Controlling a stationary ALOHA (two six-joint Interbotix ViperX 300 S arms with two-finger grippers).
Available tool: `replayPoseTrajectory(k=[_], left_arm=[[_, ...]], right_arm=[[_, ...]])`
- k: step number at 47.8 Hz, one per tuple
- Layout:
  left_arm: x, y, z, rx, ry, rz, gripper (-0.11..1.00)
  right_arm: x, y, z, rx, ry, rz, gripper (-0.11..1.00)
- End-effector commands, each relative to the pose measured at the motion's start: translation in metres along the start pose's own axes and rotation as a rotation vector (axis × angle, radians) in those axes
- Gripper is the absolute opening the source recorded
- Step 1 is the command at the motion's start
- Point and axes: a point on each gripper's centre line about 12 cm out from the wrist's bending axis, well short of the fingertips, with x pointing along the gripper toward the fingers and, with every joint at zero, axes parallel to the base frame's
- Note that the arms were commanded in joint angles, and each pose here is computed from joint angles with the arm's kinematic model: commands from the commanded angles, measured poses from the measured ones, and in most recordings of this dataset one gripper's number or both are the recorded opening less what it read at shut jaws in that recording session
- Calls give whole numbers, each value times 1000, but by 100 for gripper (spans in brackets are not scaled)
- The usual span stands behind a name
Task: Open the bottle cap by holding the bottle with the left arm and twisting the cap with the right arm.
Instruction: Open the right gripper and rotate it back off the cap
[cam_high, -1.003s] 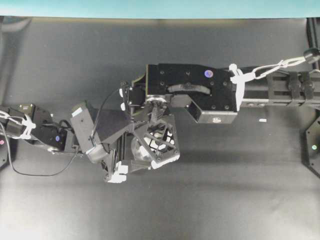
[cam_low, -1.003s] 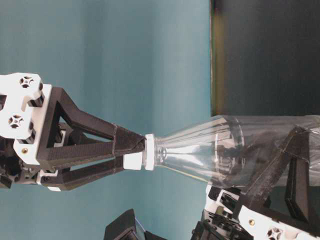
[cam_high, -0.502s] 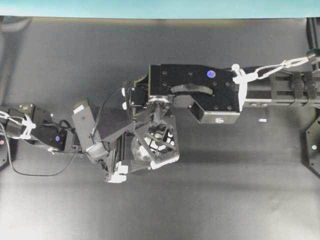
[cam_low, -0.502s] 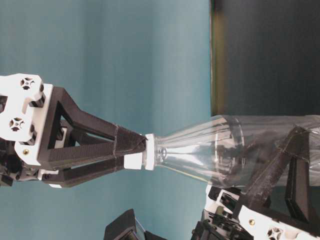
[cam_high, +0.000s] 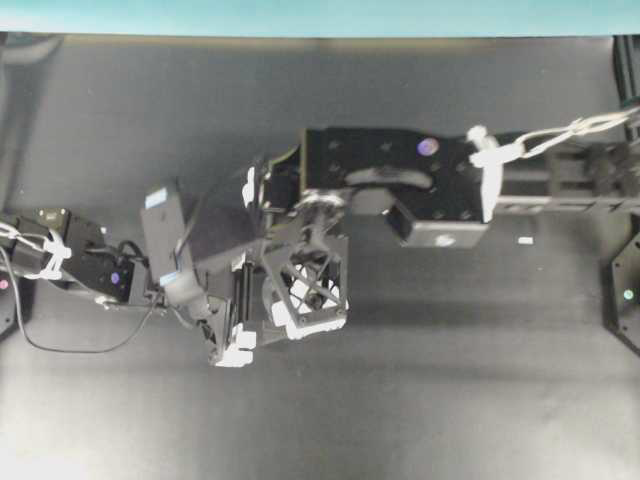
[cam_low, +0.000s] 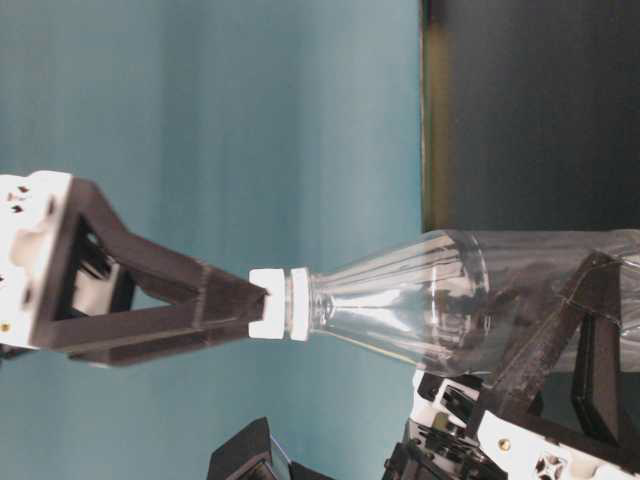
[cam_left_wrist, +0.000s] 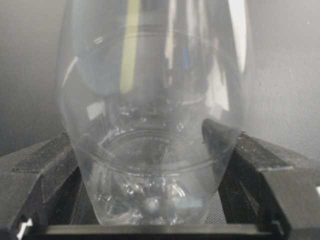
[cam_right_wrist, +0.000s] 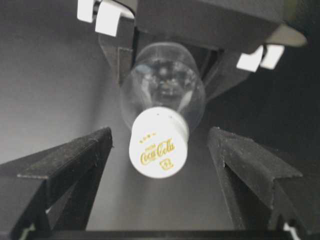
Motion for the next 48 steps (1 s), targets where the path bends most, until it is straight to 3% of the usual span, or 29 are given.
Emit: replayPoseTrajectory(k=[1, 17, 31, 38, 44, 47, 48], left_arm=[[2, -3, 5, 3, -18, -9, 80], [1, -4, 5, 2, -18, -12, 80], [2, -4, 6, 2, -19, -12, 80], [2, -4, 6, -1, -21, -12, 80], [2, -4, 6, -3, -21, -12, 80], [2, -4, 6, -3, -19, -12, 80], [2, -5, 6, -4, -19, -14, 80]], right_arm=[[-29, 7, 0, 45, -72, -8, 75], [-67, 8, -5, 266, -222, -9, 75], [-67, 16, -18, 317, -294, -1, 75], [-65, 13, -24, 385, -340, 4, 75], [-61, 10, -25, 495, -344, 19, 75], [-62, 9, -23, 598, -339, 39, 75], [-62, 8, -22, 663, -336, 51, 75]])
